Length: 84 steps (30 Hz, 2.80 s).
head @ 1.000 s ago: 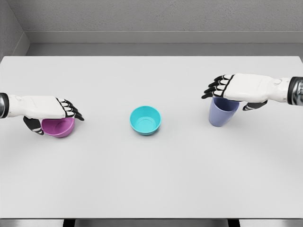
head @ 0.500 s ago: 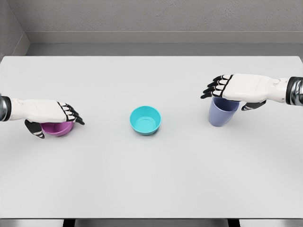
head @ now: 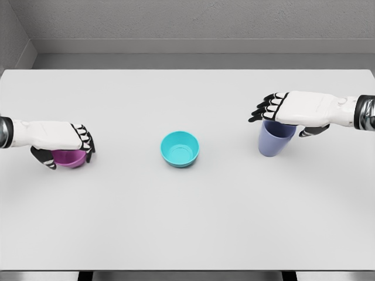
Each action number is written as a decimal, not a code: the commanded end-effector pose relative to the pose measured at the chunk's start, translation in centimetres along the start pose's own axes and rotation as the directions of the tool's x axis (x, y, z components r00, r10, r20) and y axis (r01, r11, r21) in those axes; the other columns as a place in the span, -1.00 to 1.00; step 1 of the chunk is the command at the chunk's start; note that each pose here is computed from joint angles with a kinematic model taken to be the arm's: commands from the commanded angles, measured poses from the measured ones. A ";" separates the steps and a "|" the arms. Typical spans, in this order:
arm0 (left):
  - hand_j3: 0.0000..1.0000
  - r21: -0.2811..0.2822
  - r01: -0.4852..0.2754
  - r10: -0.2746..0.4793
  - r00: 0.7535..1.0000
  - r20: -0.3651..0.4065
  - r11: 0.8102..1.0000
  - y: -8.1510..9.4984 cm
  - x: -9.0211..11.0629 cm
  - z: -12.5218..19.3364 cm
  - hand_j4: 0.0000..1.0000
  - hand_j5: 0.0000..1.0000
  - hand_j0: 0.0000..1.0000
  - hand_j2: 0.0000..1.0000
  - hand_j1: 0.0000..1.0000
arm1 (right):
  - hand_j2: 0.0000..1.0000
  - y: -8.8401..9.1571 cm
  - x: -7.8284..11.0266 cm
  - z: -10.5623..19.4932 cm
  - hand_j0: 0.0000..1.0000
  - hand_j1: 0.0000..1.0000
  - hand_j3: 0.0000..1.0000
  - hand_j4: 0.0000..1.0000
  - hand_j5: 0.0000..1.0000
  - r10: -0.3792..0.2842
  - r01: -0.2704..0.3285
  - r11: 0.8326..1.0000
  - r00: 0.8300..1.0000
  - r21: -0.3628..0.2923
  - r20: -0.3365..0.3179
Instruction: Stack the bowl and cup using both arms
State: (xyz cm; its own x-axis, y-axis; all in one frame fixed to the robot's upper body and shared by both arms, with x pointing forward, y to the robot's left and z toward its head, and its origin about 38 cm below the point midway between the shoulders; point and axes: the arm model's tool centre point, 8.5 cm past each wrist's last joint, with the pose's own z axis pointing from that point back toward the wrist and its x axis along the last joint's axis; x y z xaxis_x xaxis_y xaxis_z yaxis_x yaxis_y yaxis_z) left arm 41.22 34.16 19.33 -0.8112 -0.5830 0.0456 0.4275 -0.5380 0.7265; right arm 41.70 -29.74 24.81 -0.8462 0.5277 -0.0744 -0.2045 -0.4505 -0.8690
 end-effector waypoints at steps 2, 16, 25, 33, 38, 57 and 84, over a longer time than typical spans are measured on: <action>0.02 0.016 0.008 -0.008 1.000 0.000 1.000 0.8 0.0 0.2 0.02 0.02 0.02 0.02 0.02 | 1.00 0.0 0.0 0.0 1.00 1.00 1.00 1.00 1.00 -0.004 0.004 1.000 1.000 -0.003 0.000; 0.04 0.257 0.254 -0.305 0.935 0.183 0.932 13.4 8.1 -3.5 0.04 0.04 0.04 0.04 0.04 | 1.00 0.0 0.0 0.0 1.00 1.00 1.00 1.00 1.00 -0.002 0.002 1.000 1.000 0.001 -0.002; 0.04 0.339 0.276 -0.376 0.884 0.279 0.899 17.2 12.2 -7.3 0.04 0.04 0.04 0.04 0.04 | 1.00 -0.1 -0.1 0.1 1.00 1.00 1.00 1.00 1.00 0.003 -0.003 1.000 1.000 -0.002 -0.006; 0.04 0.300 0.301 -0.388 0.874 0.294 0.905 16.5 12.9 -9.3 0.04 0.04 0.04 0.04 0.04 | 1.00 -0.1 -0.1 0.1 1.00 1.00 1.00 1.00 1.00 0.007 -0.007 1.000 1.000 0.002 -0.010; 0.04 0.294 0.314 -0.400 0.864 0.305 0.903 16.4 13.5 -10.0 0.04 0.04 0.04 0.04 0.04 | 1.00 0.0 -0.1 0.1 1.00 1.00 1.00 1.00 1.00 0.007 -0.007 1.000 1.000 0.003 -0.009; 0.06 0.232 0.299 -0.361 0.881 0.305 0.926 15.0 12.6 -12.0 0.06 0.06 0.06 0.06 0.06 | 1.00 0.1 0.1 -0.3 1.00 1.00 1.00 1.00 1.00 0.007 -0.007 1.000 1.000 0.004 -0.003; 1.00 0.212 0.273 -0.330 0.891 0.311 0.938 14.6 12.1 -13.0 1.00 1.00 1.00 1.00 1.00 | 1.00 1.0 0.2 -1.4 1.00 1.00 1.00 1.00 1.00 -0.011 0.011 1.000 1.000 0.012 0.003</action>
State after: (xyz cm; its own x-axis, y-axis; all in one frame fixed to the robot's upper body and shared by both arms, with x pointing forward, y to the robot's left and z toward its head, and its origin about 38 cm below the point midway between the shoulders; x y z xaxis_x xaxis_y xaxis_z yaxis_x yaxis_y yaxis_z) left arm 42.66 11.13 21.61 -0.9896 -0.1434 0.0067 0.0838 -0.5389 0.8382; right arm 41.99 -29.11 23.31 -0.8464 0.5282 -0.0680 -0.2167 -0.4582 -0.8620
